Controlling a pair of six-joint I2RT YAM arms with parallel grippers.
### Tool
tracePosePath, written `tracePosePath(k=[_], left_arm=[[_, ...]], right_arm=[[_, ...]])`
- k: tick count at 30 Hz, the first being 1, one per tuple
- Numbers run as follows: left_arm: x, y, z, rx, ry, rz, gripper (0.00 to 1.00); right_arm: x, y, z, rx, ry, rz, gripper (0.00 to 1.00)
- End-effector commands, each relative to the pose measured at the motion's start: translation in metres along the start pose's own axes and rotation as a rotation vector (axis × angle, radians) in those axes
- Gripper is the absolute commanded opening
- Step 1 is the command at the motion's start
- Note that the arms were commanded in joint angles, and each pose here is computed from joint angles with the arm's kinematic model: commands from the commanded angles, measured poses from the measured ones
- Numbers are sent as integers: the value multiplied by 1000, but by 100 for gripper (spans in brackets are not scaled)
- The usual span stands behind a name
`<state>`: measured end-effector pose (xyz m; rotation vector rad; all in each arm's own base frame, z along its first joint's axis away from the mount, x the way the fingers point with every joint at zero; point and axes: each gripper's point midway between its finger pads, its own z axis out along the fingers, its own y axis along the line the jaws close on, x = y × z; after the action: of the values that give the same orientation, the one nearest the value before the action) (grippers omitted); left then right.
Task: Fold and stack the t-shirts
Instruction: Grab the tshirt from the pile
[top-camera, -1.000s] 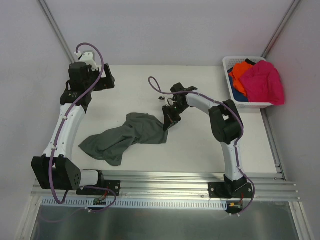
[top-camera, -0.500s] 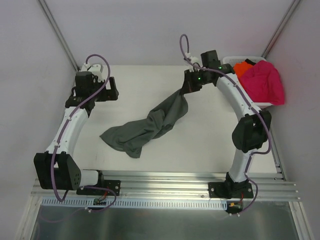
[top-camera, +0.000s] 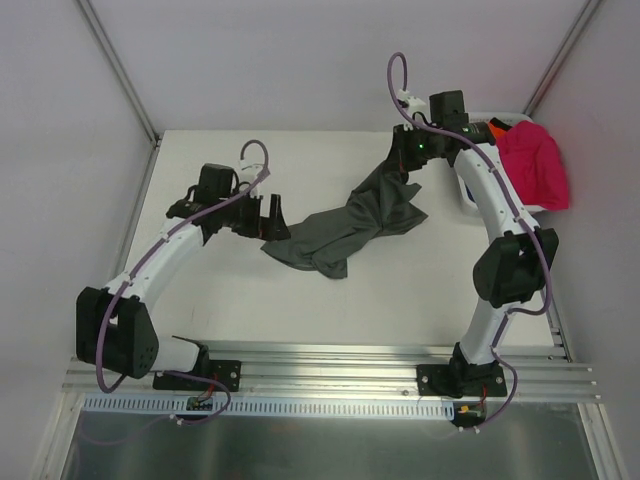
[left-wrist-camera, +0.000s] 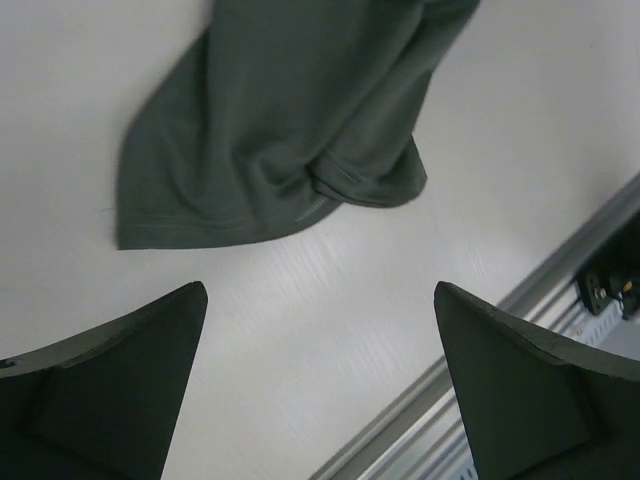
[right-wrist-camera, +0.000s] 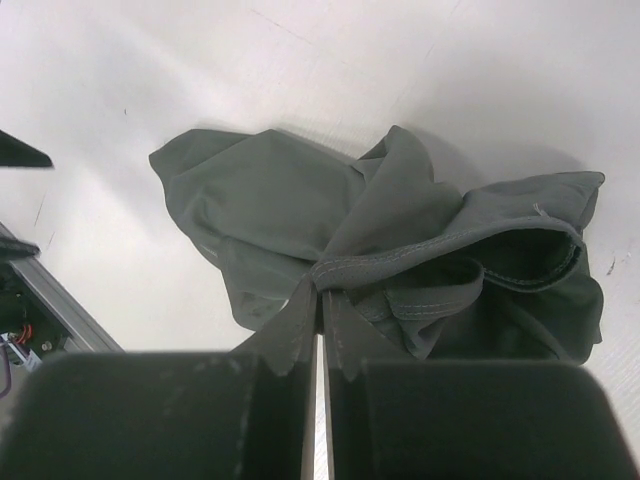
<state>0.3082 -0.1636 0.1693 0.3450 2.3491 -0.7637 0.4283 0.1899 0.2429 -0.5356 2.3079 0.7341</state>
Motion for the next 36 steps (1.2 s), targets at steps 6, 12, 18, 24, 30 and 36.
tracePosePath(k=[6, 12, 18, 24, 30, 36], left_arm=[[38, -26, 46, 115, 221, -111, 99], [24, -29, 67, 133, 218, -141, 99], [38, -32, 97, 89, 255, -90, 99], [16, -43, 104, 26, 185, 77, 99], [16, -59, 111, -44, 173, -28, 99], [34, -75, 113, 6, 220, 26, 58]], right_arm=[[-1, 7, -2, -18, -17, -7, 1], [13, -6, 1, 40, 5, 1, 1], [32, -13, 3, 82, 19, 39, 1], [24, -16, -3, 114, -6, 13, 1], [19, -16, -5, 116, -11, 12, 1], [28, -21, -4, 124, 9, 12, 1]])
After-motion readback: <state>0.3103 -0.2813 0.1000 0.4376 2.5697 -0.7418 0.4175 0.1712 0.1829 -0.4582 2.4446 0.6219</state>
